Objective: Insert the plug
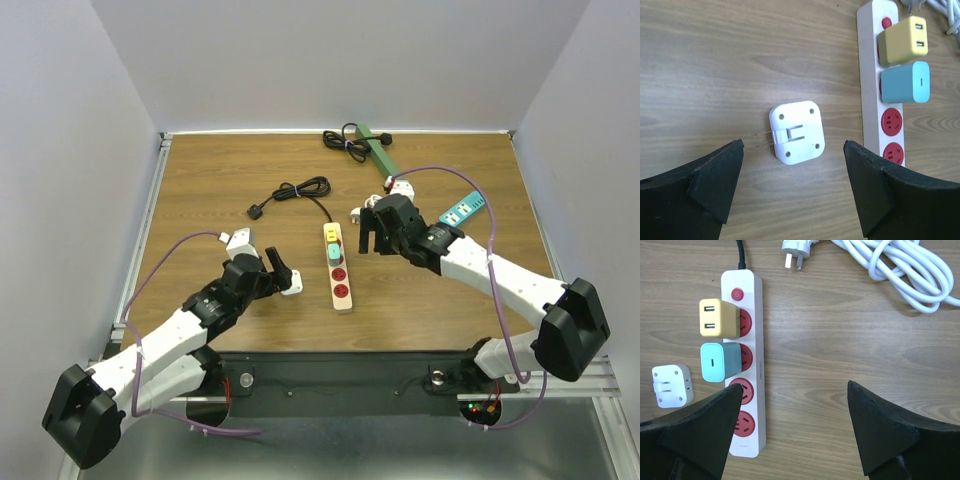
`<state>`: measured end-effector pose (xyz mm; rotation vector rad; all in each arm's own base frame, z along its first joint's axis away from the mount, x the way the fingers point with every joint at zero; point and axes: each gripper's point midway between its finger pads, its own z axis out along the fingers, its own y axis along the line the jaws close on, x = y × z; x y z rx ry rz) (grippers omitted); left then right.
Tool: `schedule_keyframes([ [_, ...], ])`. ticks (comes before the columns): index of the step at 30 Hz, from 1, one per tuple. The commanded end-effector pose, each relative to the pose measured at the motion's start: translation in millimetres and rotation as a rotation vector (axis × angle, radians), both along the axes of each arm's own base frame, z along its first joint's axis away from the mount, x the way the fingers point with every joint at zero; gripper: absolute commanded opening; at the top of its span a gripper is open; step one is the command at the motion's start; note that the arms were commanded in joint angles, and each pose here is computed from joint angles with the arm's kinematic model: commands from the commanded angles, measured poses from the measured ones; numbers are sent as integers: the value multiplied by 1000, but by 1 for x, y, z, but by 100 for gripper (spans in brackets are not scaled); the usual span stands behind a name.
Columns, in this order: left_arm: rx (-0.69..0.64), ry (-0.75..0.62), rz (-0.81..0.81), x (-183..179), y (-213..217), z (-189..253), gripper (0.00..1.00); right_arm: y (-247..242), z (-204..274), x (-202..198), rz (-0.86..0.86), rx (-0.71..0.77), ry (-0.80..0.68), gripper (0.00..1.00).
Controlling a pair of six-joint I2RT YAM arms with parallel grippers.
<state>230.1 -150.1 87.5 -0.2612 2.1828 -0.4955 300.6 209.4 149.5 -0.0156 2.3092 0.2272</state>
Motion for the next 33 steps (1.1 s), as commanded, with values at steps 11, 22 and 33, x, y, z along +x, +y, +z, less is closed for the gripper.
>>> schedule_keyframes([
  [11,-43,115,-22,-19,-22,-31,93,0,21,10,10,78,-77,91],
  [22,-58,130,-59,-14,-39,-39,93,-4,20,12,2,86,-79,91],
  [33,-81,114,-77,-5,-51,-40,93,-10,18,11,-7,88,-78,91],
])
